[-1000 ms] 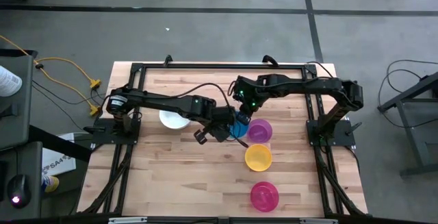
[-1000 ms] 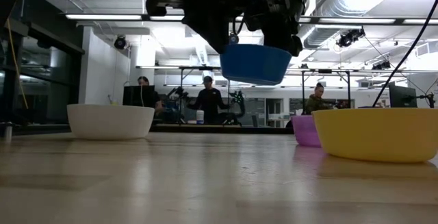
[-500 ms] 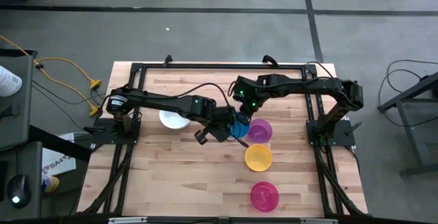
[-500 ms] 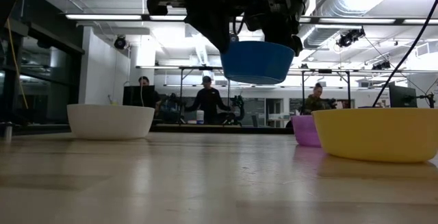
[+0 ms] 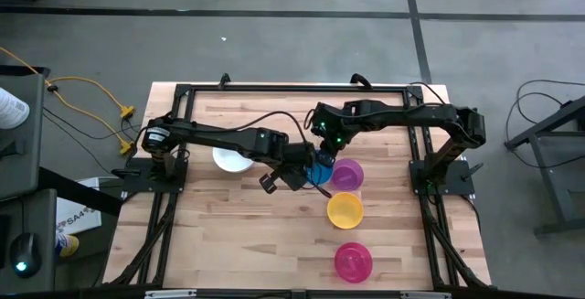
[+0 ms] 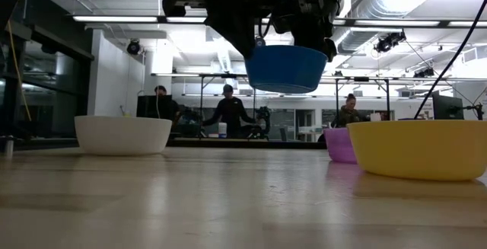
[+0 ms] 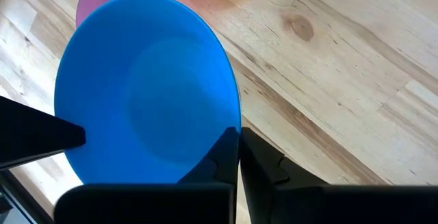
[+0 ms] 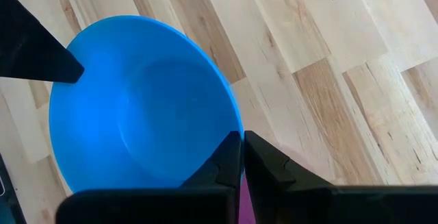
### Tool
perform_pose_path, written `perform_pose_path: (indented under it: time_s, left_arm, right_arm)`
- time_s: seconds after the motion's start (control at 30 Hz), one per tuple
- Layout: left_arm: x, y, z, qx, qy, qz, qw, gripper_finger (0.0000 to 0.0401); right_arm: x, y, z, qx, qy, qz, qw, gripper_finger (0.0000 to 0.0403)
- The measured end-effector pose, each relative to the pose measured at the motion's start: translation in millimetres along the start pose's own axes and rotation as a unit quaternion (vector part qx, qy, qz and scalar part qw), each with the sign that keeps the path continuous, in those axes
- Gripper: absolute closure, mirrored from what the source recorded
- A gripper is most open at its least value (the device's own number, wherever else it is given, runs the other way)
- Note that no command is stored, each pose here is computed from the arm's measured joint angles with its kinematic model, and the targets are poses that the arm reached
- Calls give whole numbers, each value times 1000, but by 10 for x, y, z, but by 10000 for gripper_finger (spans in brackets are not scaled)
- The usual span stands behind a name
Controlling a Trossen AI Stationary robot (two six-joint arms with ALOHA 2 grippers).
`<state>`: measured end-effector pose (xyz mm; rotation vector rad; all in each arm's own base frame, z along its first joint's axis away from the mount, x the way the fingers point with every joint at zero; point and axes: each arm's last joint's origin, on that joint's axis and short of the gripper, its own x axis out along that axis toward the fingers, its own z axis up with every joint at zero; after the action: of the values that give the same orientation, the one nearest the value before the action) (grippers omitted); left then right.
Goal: Nest bowls inside each other
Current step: Stack the blue bowl on the white bowl
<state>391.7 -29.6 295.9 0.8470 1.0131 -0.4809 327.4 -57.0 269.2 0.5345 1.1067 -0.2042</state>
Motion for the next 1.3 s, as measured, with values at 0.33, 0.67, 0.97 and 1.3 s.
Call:
perform_pose_path:
  time_s: [0.33,0.67,0.97,1.3]
  left_arm:
    - [0,0,0,-1,0,0,1000,401]
    - [2,0,-2,-9,1,0,1000,401]
    - [5,-2,1,-12,-3,-5,1000,401]
    - [8,-14,-5,-12,-3,-13,1000,401]
  right_arm:
    - [0,1,0,0,0,0,1000,396]
    - [0,2,1,0,-1,0,1000,396]
    - [1,3,-3,-6,1,0,1000,395]
    - [4,21,-2,-27,-1,3,1000,373]
